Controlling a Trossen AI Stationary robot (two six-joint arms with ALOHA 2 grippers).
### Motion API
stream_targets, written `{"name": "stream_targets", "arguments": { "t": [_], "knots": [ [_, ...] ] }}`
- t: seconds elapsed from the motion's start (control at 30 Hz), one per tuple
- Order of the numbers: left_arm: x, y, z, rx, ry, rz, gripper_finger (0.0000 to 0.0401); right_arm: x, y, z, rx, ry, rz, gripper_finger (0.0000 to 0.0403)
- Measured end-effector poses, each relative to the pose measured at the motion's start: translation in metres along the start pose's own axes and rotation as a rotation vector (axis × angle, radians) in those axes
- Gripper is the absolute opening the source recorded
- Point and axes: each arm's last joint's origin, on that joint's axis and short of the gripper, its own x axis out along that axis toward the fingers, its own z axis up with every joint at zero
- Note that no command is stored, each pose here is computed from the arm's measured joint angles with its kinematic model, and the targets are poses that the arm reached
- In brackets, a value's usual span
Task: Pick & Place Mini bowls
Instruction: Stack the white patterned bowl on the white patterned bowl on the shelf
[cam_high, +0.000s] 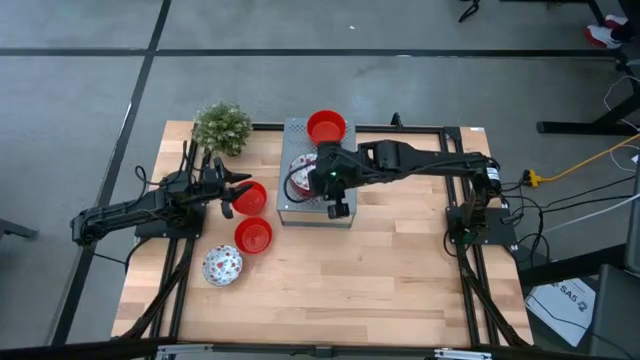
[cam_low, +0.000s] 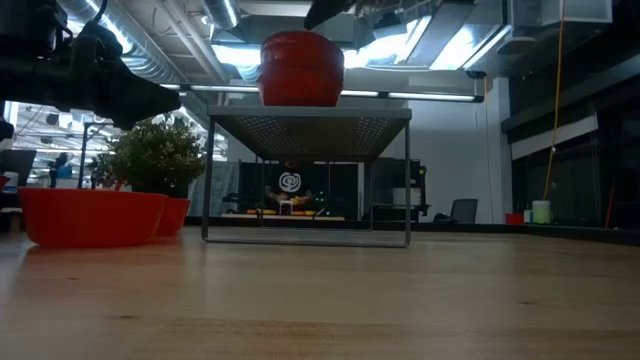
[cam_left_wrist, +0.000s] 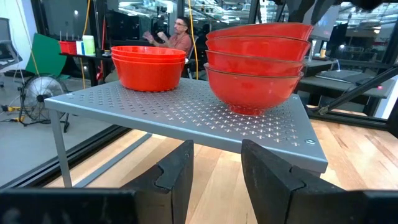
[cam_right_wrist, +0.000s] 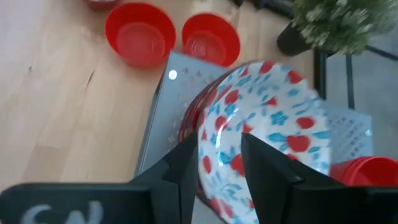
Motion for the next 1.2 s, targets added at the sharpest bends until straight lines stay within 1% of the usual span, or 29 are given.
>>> {"name": "stream_targets", "arguments": {
  "t": [0.1,0.17,0.3,0.37,0.47,0.53,0.6,0.7,0.83,1.03,1.2],
  "knots": [
    [0.0,0.0,0.0,0.0,0.0,0.0,0.013,-0.006,-0.002,0.002,0.004,-0.015,-0.005,0.013],
    [0.0,0.0,0.0,0.0,0.0,0.0,0.013,-0.012,-0.001,-0.001,0.02,0.002,0.002,0.0131],
    [0.0,0.0,0.0,0.0,0.0,0.0,0.013,-0.032,-0.002,-0.008,0.078,0.035,-0.032,0.0129],
    [0.0,0.0,0.0,0.0,0.0,0.0,0.013,-0.04,-0.001,-0.011,0.083,0.047,-0.046,0.0128],
    [0.0,0.0,0.0,0.0,0.0,0.0,0.013,-0.049,0.004,-0.018,0.076,0.043,-0.049,0.0128],
    [0.0,0.0,0.0,0.0,-0.001,0.0,0.013,-0.053,0.008,-0.027,0.097,0.028,-0.047,0.0127],
    [0.0,0.0,0.0,0.0,-0.001,0.0,0.013,-0.056,0.012,-0.04,0.146,0.007,-0.046,0.0127],
    [0.0,0.0,0.0,0.0,-0.001,0.0,0.013,-0.055,0.02,-0.067,0.233,-0.029,-0.049,0.0127],
    [0.0,0.0,0.0,0.0,-0.001,0.0,0.013,-0.059,0.031,-0.106,0.36,-0.122,-0.057,0.0127],
    [0.0,0.0,0.0,0.0,0.0,0.0,0.013,-0.065,0.047,-0.169,0.413,-0.258,-0.077,0.0127],
    [0.0,0.0,0.0,0.0,-0.001,0.0,0.013,-0.065,0.062,-0.218,0.59,-0.417,-0.06,0.0127]
  ]
}}
